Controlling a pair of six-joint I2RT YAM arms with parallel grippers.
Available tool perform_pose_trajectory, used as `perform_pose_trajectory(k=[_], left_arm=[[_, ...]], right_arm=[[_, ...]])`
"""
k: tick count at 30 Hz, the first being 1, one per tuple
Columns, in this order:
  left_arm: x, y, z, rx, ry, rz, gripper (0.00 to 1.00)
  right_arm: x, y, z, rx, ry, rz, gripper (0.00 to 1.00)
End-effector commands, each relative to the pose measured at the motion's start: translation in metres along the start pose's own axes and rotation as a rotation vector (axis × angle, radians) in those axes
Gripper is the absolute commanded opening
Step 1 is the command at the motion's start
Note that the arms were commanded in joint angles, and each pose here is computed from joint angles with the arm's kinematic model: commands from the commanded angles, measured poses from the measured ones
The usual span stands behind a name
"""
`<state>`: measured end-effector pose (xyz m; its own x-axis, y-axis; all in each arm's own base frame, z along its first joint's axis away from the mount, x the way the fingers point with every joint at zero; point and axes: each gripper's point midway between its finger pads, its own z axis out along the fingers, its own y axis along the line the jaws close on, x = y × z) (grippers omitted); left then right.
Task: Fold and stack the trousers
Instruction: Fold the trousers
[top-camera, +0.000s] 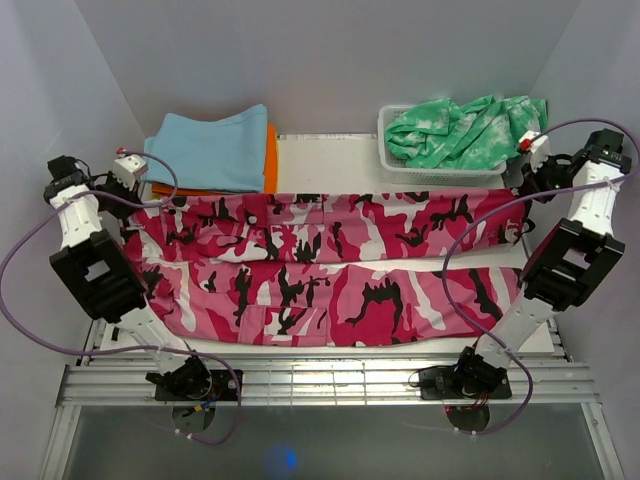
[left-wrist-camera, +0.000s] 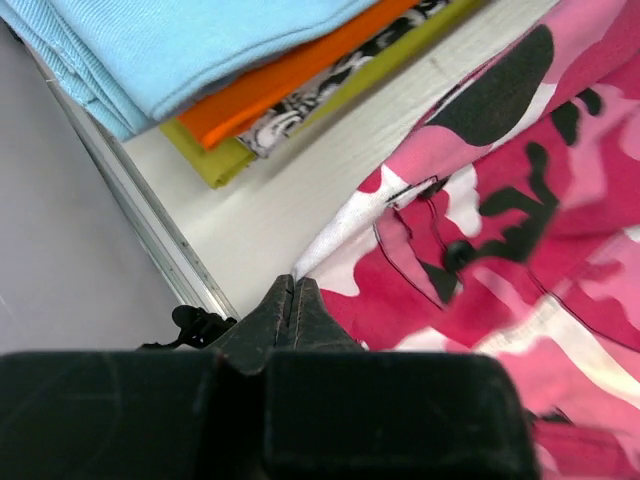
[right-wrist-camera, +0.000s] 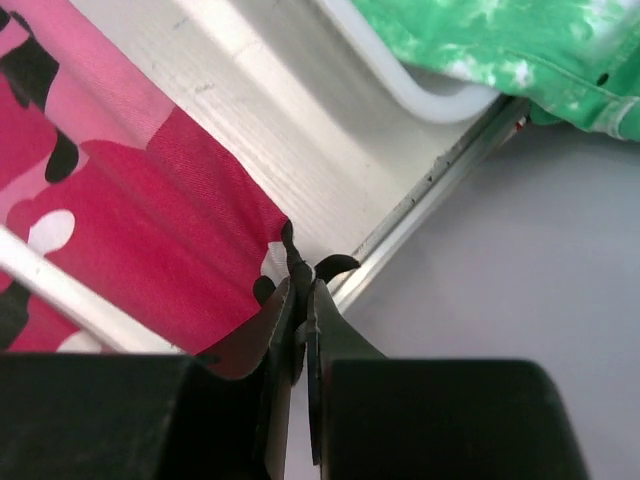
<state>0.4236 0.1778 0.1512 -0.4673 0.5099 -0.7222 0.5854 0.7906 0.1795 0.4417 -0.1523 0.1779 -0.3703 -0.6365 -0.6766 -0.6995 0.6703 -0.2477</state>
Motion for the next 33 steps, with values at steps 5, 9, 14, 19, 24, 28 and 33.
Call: perform_pose_trajectory(k=[5, 9, 14, 19, 24, 28, 33], left_arm=[[0.022, -0.058, -0.073, -0.055, -0.048, 0.040, 0.00], [0.089, -0.105, -0.089, -0.018, 0.079, 0.091, 0.00], [0.163, -0.144, -0.082, 0.041, 0.268, 0.013, 0.00], [0.196, -0.153, -0.065, 0.055, 0.360, -0.111, 0.00], [0.185, -0.128, -0.045, 0.032, 0.326, -0.265, 0.00], [0.142, -0.094, -0.042, 0.001, 0.217, -0.321, 0.00], [0.090, -0.042, -0.057, -0.046, 0.120, -0.323, 0.00]], right_arm=[[0.050, 0.028, -0.076, 0.038, 0.056, -0.185, 0.08], [0.108, 0.087, -0.089, -0.048, 0.139, -0.192, 0.08], [0.161, 0.149, -0.079, -0.144, 0.245, -0.225, 0.08], [0.173, 0.155, -0.061, -0.124, 0.296, -0.231, 0.08], [0.140, 0.125, -0.049, -0.082, 0.242, -0.153, 0.08], [0.095, 0.084, -0.052, -0.027, 0.161, -0.127, 0.08], [0.054, 0.040, -0.069, 0.004, 0.089, -0.118, 0.08]])
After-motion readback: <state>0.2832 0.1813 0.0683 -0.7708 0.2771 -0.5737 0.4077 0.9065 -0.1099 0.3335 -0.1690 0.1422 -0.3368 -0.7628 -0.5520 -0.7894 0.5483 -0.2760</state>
